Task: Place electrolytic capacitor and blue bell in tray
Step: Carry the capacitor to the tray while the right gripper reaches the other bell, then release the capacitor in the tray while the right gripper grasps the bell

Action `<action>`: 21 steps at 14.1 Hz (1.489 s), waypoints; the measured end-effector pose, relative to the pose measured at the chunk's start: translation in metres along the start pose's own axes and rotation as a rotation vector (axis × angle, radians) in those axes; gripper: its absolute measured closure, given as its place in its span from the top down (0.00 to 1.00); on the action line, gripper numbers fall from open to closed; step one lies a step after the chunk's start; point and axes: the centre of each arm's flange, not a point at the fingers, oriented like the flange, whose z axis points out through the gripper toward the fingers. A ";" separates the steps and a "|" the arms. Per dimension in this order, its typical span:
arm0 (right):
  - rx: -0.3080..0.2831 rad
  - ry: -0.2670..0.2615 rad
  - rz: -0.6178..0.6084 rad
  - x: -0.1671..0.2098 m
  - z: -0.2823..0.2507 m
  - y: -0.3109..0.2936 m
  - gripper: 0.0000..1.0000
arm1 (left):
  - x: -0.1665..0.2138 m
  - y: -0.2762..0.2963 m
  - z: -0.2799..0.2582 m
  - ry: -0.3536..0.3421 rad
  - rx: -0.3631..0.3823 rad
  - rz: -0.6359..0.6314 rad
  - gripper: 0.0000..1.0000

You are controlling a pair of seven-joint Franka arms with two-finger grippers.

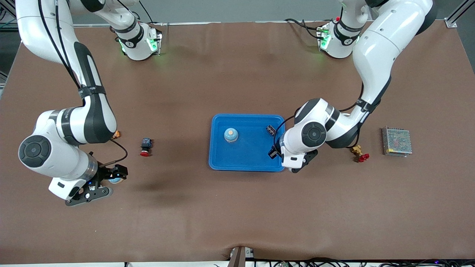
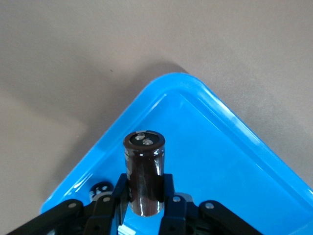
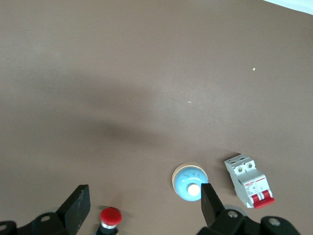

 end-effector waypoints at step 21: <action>-0.001 -0.003 -0.183 -0.042 0.109 0.062 1.00 | 0.008 0.021 -0.039 0.084 -0.034 0.025 1.00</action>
